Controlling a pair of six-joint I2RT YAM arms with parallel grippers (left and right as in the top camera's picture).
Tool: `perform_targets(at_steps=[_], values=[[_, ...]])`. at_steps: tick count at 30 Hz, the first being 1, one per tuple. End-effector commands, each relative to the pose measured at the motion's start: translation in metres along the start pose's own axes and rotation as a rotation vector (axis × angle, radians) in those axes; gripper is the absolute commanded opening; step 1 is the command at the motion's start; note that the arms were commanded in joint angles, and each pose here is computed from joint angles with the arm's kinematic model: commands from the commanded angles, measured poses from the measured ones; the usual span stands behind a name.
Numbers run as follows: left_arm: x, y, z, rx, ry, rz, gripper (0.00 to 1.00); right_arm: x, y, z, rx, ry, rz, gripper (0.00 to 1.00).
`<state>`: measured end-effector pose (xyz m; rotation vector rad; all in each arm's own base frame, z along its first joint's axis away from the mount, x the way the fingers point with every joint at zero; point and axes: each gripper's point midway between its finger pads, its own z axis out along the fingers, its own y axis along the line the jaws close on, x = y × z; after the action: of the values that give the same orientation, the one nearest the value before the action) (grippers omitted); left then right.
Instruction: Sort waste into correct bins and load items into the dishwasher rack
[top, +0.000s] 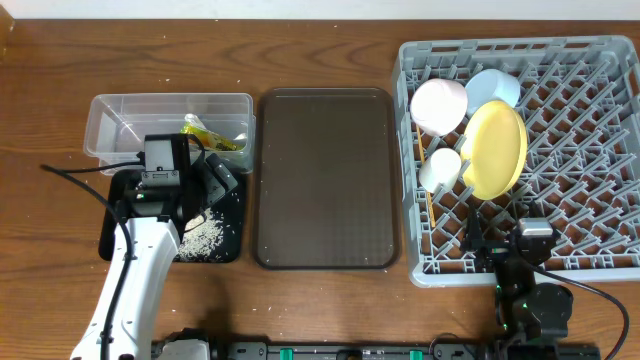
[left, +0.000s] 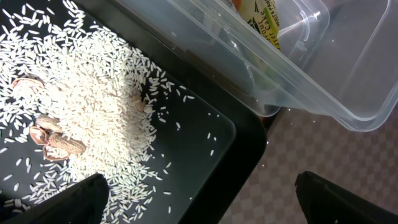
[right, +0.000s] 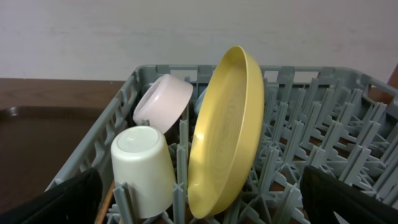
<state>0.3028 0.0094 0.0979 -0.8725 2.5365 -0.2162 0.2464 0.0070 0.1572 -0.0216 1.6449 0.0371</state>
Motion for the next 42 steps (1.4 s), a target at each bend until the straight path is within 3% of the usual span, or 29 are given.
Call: perform_targets(at_steps=[1, 16, 24, 31, 42], values=[[0.005, 0.004, 0.005, -0.023, 0.017, 0.004, 0.99, 0.000, 0.003, 0.000, -0.011, -0.002, -0.018, 0.99], [0.005, 0.003, -0.008, -0.004, -0.010, 0.005, 0.99, 0.000, 0.003, 0.000, -0.011, -0.002, -0.018, 0.99], [-0.008, -0.008, -0.077, 0.159, -0.234, 0.010, 0.99, 0.000, 0.003, 0.000, -0.011, -0.002, -0.018, 0.99], [0.014, 0.007, -0.124, 0.297, -0.438, 0.039, 0.99, 0.000, 0.003, 0.000, -0.011, -0.002, -0.018, 0.99], [0.040, 0.017, -0.112, 0.471, -0.654, 0.082, 0.99, 0.000, 0.003, 0.000, -0.011, -0.002, -0.018, 0.99]])
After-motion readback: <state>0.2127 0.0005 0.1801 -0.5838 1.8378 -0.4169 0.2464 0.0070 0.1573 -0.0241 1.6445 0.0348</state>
